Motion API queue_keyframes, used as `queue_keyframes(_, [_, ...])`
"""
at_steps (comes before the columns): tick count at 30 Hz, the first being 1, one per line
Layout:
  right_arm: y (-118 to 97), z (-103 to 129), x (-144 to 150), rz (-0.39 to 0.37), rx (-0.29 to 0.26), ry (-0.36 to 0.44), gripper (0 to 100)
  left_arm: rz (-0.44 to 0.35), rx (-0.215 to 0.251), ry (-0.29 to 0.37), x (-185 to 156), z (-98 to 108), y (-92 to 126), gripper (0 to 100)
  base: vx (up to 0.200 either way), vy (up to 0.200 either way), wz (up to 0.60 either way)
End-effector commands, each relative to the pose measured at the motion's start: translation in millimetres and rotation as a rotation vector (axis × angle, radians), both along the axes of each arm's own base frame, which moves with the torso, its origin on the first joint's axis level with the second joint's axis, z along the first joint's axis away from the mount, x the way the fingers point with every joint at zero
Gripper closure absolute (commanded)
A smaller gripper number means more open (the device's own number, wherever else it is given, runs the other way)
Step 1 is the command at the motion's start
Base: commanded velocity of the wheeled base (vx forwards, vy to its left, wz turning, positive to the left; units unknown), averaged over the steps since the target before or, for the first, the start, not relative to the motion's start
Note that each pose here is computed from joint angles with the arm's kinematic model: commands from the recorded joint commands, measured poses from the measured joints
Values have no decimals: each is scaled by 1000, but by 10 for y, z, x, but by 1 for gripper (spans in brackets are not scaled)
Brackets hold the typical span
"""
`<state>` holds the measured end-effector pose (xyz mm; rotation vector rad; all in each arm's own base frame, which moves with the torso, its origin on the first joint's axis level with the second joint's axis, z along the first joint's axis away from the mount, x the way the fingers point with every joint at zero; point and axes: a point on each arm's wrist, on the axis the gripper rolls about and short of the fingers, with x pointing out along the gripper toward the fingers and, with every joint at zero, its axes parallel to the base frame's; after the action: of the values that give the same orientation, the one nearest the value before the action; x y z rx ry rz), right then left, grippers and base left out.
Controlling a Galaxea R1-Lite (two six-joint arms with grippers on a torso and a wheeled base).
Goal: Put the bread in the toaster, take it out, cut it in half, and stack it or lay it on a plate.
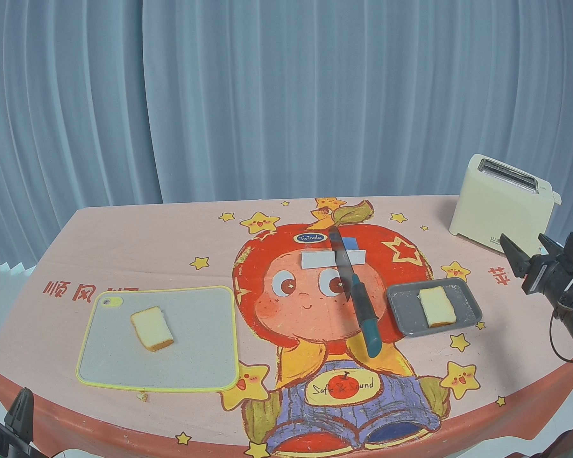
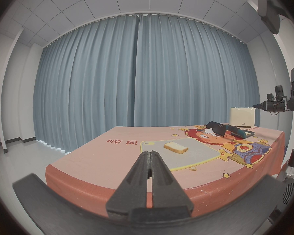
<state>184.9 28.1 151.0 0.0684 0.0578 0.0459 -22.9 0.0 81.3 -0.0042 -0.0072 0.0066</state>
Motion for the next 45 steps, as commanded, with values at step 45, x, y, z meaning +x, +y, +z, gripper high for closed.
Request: queue_keyframes(45, [-277,198,-1432,-39,-129,-280,0,1,0,1,1,-52,0,100,0,0,0])
